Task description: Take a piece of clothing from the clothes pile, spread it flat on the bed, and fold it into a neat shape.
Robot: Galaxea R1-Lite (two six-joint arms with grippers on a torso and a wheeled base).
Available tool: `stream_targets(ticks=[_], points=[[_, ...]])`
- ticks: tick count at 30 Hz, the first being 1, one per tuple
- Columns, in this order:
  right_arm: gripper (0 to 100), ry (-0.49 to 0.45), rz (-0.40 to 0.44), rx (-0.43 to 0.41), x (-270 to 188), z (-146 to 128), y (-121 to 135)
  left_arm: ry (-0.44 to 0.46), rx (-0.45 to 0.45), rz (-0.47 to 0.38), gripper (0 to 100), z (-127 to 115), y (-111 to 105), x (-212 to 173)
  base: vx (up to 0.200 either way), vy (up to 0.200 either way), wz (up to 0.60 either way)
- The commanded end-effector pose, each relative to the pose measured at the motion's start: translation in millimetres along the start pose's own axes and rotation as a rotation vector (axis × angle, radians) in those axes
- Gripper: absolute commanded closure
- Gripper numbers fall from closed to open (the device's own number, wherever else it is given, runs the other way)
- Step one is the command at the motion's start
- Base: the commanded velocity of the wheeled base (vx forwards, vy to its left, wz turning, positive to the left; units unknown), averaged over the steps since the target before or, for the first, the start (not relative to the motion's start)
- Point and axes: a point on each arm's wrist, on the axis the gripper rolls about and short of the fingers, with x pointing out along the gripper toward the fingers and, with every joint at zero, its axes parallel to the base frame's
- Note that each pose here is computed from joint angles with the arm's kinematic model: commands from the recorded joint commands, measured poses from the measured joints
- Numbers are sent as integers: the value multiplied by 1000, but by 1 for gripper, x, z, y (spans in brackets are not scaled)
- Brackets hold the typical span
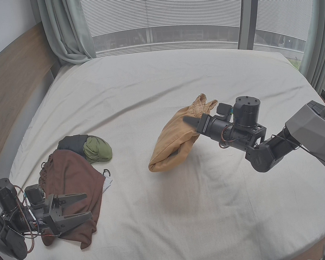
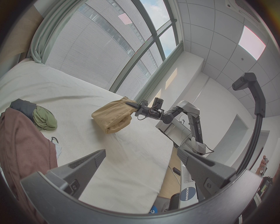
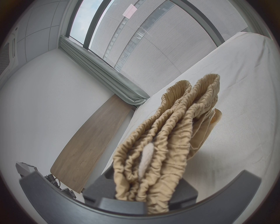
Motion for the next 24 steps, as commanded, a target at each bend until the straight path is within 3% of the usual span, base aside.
stream_targets(ticks=[1,14,24], points=[[100,-1,7,-3,10,3,0,1,-2,-1,0,0,0,0,0,0,0],[100,17,15,-6,37,-2,-3,1,-3,-5,0,0,0,0,0,0,0],[100,92,-72,-34,49,-37,-62,2,-4,-7,0,-1,0,0,0,0,0]])
